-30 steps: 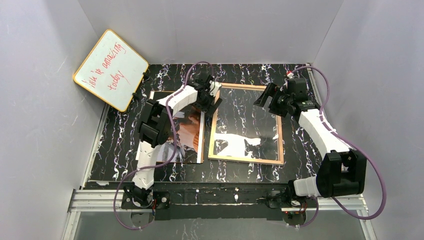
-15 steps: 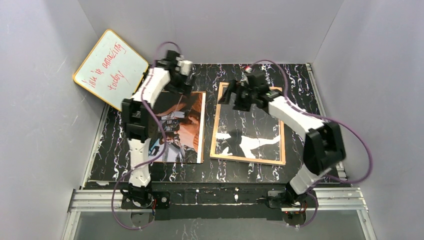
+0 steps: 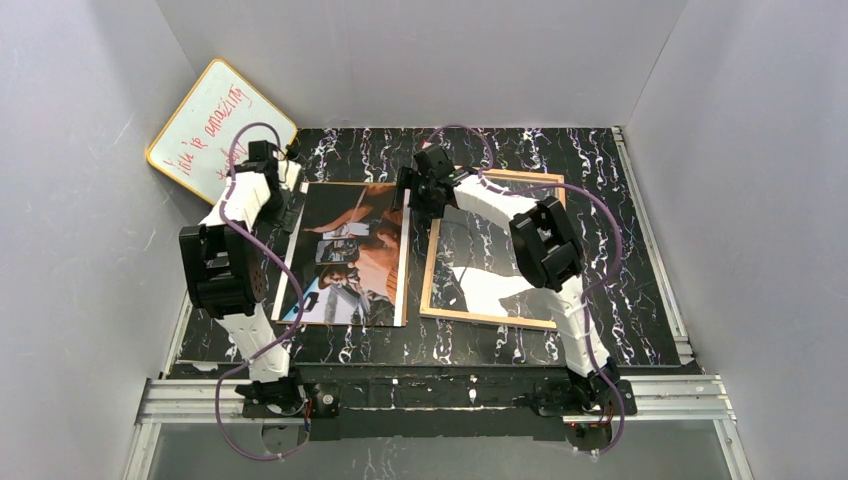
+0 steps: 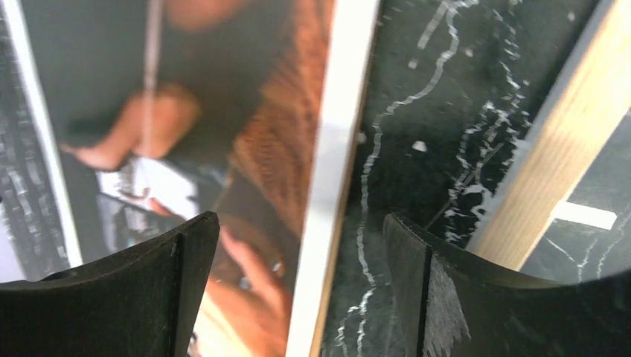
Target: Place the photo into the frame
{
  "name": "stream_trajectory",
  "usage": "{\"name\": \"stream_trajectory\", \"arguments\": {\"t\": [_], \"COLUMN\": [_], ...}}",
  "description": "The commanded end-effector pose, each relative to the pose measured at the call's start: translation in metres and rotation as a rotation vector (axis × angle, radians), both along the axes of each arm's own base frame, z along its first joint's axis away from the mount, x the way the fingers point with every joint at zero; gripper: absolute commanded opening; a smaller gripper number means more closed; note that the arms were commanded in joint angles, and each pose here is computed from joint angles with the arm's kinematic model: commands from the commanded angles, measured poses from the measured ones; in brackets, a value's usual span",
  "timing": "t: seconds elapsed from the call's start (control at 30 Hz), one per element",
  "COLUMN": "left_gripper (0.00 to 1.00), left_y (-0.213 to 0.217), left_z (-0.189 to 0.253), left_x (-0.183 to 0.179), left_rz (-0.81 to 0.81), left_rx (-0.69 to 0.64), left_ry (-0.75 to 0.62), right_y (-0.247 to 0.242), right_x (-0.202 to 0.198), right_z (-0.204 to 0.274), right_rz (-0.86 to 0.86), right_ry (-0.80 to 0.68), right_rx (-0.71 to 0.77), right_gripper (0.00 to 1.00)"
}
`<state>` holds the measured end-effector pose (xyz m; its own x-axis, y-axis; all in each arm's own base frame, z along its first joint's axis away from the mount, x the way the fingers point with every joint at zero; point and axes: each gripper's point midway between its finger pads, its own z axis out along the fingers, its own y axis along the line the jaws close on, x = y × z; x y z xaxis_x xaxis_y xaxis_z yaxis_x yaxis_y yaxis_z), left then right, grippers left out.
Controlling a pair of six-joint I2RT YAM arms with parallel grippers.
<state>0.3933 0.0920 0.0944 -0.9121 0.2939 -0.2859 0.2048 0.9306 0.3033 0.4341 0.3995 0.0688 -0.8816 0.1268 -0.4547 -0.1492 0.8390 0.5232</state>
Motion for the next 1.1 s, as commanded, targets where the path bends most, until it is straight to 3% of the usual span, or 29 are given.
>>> {"name": "stream_trajectory", "arguments": {"t": [0.0,0.53,1.07], "left_gripper": [0.82,0.62,0.62], "left_y": [0.009,-0.023,-0.055], "left_z": [0.005,-0.069,-0.09], "left_x": [0.011,0.013,0.001], "left_rz": [-0.041,-0.093,-0.179], "left_rx": [0.101,0.05,0.05], "left_ry": [-0.076,0.034,0.1], "right_y": [-0.001,-0.013,0.024], "right_x": [0.014,0.02,0.029], "right_z": [0.008,-0.045,-0.042], "right_rz": [-0.046,-0.103,-0.037], "right_ry": [-0.045,-0.013,-0.097], "right_rx": [-0.034,-0.148,-0.095], "right_gripper": [0.89,0.84,0.79]}}
